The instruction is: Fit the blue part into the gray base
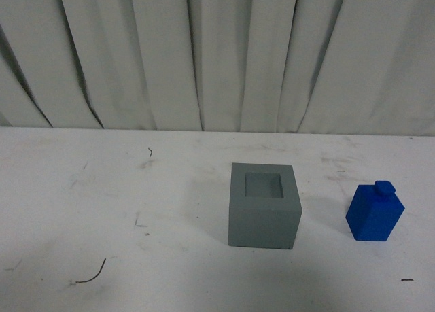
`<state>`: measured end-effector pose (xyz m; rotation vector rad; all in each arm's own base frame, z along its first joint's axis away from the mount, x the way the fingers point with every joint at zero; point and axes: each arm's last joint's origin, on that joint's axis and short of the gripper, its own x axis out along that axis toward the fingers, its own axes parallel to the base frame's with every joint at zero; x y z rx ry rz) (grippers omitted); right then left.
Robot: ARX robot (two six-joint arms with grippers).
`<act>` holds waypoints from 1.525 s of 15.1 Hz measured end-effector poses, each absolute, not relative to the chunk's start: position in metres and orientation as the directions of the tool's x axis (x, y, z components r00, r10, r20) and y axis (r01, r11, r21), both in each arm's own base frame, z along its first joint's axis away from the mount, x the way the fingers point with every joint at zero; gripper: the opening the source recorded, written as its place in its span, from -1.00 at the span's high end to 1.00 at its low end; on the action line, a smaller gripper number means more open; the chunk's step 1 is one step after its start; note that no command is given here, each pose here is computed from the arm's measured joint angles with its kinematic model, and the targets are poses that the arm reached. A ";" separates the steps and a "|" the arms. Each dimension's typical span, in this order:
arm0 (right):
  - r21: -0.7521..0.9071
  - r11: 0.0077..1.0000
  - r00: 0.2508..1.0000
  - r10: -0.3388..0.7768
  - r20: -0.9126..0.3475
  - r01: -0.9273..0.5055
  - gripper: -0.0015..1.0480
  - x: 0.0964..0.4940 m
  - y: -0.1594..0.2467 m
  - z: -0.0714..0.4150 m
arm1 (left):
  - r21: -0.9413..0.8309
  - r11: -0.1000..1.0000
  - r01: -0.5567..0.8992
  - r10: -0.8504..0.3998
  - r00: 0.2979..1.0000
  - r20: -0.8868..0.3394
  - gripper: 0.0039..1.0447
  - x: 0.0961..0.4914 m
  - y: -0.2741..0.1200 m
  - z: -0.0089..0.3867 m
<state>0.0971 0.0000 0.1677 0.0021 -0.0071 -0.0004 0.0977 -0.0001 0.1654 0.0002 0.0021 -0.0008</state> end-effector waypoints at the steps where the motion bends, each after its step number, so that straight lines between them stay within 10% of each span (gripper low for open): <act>1: 0.002 1.000 1.000 0.000 0.007 0.000 -0.88 0.097 0.000 0.168 | 0.000 1.000 0.001 -0.001 1.000 -0.002 -0.88 0.098 0.000 0.165; 23: 0.002 1.000 1.000 0.000 0.007 0.000 -0.88 0.097 0.000 0.168 | 0.000 1.000 0.001 -0.001 1.000 -0.002 -0.88 0.098 0.000 0.165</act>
